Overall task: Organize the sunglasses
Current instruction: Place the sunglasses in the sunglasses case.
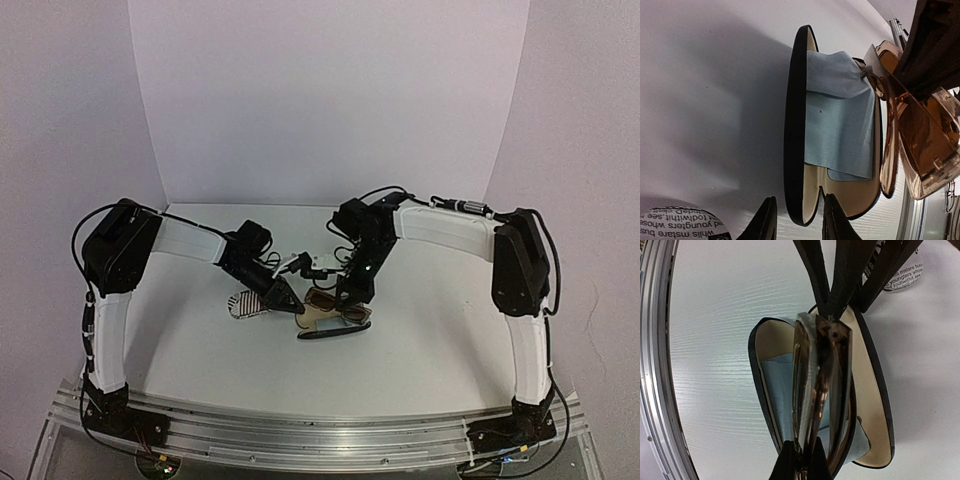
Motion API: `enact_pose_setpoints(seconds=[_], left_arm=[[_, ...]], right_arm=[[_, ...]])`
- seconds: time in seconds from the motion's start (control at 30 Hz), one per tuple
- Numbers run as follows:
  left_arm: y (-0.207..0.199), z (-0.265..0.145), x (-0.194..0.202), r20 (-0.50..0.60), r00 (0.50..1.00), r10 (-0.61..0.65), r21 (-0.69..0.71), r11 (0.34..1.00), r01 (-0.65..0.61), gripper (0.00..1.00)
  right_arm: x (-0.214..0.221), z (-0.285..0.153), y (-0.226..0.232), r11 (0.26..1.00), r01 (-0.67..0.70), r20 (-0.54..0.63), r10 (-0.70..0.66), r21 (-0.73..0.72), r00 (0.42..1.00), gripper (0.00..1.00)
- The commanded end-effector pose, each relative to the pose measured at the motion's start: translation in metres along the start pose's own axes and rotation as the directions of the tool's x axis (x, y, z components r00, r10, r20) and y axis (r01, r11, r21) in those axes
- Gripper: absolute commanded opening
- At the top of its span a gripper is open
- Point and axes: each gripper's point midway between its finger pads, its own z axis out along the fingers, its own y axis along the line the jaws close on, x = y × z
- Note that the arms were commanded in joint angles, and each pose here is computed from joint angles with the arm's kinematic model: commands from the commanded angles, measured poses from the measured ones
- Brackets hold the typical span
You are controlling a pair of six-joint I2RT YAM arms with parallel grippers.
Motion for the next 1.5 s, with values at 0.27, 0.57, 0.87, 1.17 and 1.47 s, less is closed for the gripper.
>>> enact_pose_setpoints(seconds=[0.27, 0.57, 0.87, 1.17, 1.47], left_arm=[[-0.018, -0.001, -0.011, 0.006, 0.994, 0.110, 0.049, 0.993, -0.110, 0.00], [-0.024, -0.008, -0.019, -0.022, 0.939, 0.344, -0.071, 0.936, -0.345, 0.00], [-0.055, -0.019, -0.034, 0.021, 0.850, 0.526, -0.257, 0.825, -0.504, 0.00], [-0.054, -0.021, -0.030, 0.016, 0.846, 0.533, -0.342, 0.798, -0.496, 0.00], [-0.063, -0.023, -0.028, 0.055, 0.855, 0.516, -0.338, 0.815, -0.471, 0.00]], right_arm=[[0.013, 0.024, 0.029, 0.992, 0.075, -0.101, -0.085, -0.099, 0.991, 0.00], [0.009, 0.033, 0.050, 0.986, 0.128, -0.149, -0.143, -0.108, 0.978, 0.00], [-0.015, 0.036, 0.073, 0.985, 0.108, -0.115, -0.124, -0.131, 0.986, 0.00], [-0.007, 0.044, 0.084, 0.987, 0.036, -0.170, -0.063, -0.155, 0.983, 0.00], [-0.003, 0.062, 0.088, 0.988, -0.024, -0.176, -0.004, -0.155, 0.984, 0.00]])
